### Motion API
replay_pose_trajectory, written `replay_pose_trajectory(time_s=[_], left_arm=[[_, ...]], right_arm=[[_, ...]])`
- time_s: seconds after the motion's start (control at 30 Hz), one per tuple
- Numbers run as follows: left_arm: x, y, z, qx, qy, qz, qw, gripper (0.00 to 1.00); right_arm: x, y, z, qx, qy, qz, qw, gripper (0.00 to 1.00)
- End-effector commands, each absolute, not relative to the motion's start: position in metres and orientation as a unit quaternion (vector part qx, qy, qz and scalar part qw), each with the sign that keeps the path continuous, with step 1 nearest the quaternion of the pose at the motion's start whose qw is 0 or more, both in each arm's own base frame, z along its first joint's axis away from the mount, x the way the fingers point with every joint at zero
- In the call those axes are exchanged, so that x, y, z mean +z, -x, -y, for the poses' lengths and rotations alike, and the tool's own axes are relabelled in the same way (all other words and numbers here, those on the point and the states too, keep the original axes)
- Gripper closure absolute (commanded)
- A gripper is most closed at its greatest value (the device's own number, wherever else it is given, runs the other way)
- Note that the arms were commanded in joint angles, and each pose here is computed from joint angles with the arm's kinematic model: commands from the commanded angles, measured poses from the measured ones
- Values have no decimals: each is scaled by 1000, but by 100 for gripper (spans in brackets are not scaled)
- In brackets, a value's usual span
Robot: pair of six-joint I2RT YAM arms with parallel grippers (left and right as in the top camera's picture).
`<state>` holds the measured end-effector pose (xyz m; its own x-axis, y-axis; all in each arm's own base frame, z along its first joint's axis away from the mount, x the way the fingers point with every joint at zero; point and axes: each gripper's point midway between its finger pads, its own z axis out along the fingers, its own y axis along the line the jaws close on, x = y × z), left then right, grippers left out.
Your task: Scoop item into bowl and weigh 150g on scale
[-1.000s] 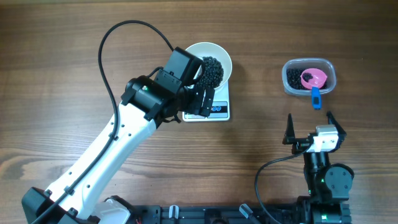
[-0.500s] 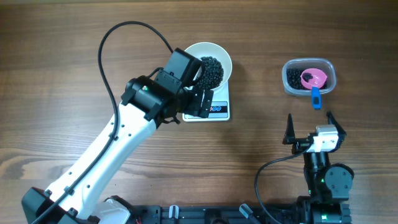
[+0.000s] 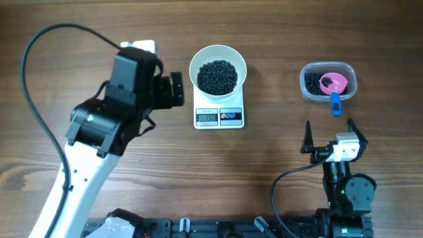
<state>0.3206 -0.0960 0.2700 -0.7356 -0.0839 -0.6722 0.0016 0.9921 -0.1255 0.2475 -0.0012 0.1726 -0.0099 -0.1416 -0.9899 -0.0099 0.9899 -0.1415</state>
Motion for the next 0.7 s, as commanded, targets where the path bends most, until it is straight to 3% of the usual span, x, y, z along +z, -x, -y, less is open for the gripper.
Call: replay_pose_trajectory(time_s=[0.0,0.3,0.67], left_arm=[[263,-309,75,-48,45,-923,380,0],[259,-273,20,-69,121,-869,474,0],[233,-258,1,-105,144,-795,580,0]], right_arm=[[175,-247,0,-40,51,-706,706,0],[175,-247,0,-40,51,-706,706,0],[175,-247,0,-40,51,-706,706,0]])
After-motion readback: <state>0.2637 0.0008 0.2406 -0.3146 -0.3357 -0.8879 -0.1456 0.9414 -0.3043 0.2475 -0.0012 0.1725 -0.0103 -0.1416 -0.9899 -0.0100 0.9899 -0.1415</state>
